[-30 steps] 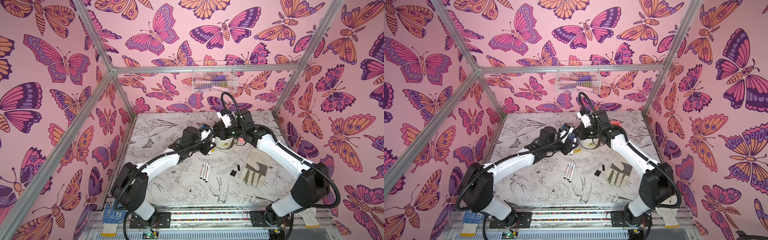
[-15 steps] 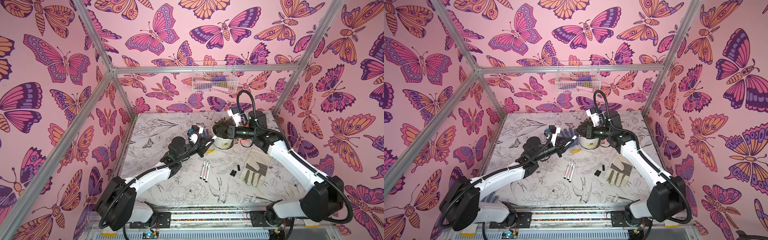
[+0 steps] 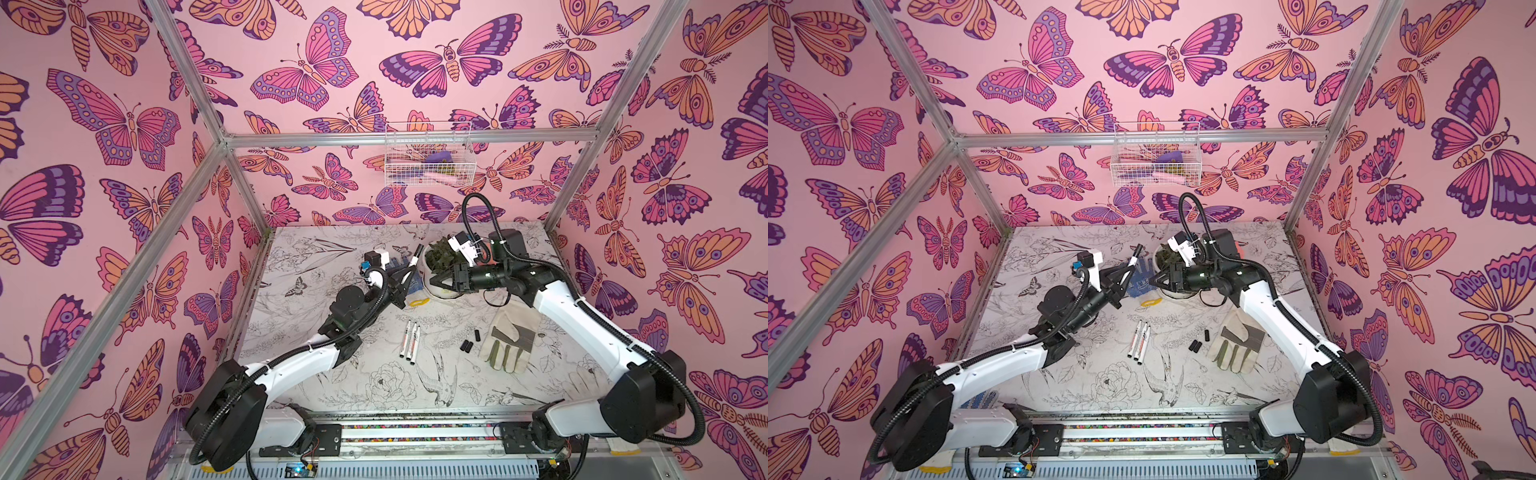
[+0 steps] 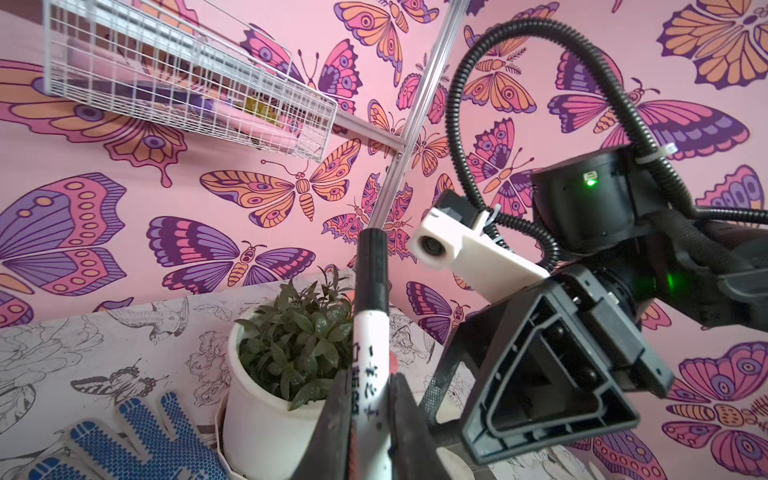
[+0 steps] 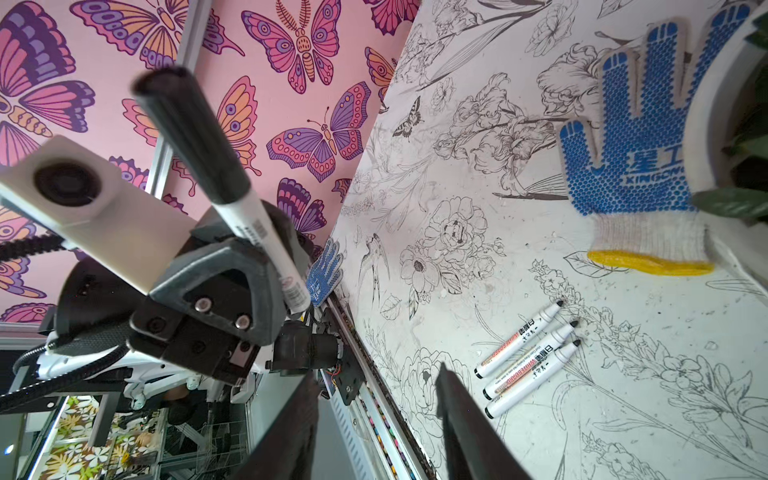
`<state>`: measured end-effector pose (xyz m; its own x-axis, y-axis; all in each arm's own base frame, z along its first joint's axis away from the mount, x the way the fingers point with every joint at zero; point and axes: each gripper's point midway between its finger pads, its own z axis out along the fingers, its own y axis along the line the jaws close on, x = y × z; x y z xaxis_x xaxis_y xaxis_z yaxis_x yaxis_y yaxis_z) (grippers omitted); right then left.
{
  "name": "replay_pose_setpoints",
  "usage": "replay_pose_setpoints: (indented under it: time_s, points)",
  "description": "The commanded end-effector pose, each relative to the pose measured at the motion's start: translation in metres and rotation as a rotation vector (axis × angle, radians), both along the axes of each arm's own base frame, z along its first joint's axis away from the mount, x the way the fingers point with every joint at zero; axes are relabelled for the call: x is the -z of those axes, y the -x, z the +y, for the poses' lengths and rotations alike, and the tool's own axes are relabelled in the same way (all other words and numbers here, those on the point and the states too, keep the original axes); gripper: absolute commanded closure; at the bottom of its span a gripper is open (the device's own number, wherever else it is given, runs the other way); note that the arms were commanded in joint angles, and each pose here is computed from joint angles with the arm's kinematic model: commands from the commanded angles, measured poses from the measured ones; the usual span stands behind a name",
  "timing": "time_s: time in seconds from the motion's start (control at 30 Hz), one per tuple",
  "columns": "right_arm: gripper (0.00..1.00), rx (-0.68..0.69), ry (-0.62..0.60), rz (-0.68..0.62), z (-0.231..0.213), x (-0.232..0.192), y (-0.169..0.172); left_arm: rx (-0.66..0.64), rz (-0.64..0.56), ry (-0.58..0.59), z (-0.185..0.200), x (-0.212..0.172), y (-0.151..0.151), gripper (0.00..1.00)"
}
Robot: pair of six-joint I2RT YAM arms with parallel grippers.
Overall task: Insert the pens into the pen caps
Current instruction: 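Lower the capped marker onto the table and open the left gripper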
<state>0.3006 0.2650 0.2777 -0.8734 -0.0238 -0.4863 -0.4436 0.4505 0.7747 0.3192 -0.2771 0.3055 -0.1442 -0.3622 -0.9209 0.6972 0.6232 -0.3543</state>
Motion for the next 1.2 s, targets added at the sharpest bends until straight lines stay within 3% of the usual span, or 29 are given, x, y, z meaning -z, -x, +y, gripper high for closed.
replay_pose_setpoints:
  time_s: [0.0, 0.2, 0.33, 0.43, 0.5, 0.77, 0.9, 0.93, 0.97, 1.07, 1.17]
  points:
    - [0.52, 0.050, -0.010, -0.102, -0.008, -0.031, -0.005, -0.106, 0.043, 0.046, 0.022, 0.013, -0.007, 1.00]
    - [0.52, 0.086, 0.034, -0.109, -0.017, -0.023, -0.008, -0.379, 0.229, -0.033, 0.081, 0.068, -0.024, 1.00]
    - [0.53, 0.100, 0.047, -0.096, -0.019, -0.016, -0.007, -0.490, 0.464, -0.165, 0.113, 0.139, -0.035, 1.00]
    - [0.53, 0.112, 0.066, -0.097, -0.022, -0.013, -0.007, -0.502, 0.675, -0.222, 0.128, 0.195, -0.041, 1.00]
    - [0.54, 0.111, 0.071, -0.102, -0.022, -0.013, -0.007, -0.481, 0.753, -0.243, 0.130, 0.217, -0.047, 1.00]
    - [0.55, 0.116, 0.093, -0.101, -0.025, -0.011, -0.005, -0.411, 0.816, -0.373, 0.124, 0.263, -0.075, 1.00]
    - [0.56, 0.135, 0.128, -0.111, -0.031, -0.008, -0.005, -0.358, 0.891, -0.360, 0.124, 0.282, -0.077, 0.80]
    - [0.56, 0.132, 0.132, -0.114, -0.031, -0.008, -0.004, -0.345, 0.907, -0.357, 0.124, 0.284, -0.077, 0.65]
    - [0.57, 0.130, 0.135, -0.115, -0.032, -0.008, -0.002, -0.333, 0.927, -0.357, 0.124, 0.287, -0.076, 0.60]
    - [0.57, 0.158, 0.157, -0.122, -0.036, -0.005, -0.006, -0.307, 0.959, -0.365, 0.124, 0.289, -0.077, 0.49]
    - [0.58, 0.163, 0.164, -0.116, -0.036, -0.002, -0.008, -0.287, 0.971, -0.362, 0.122, 0.286, -0.078, 0.48]
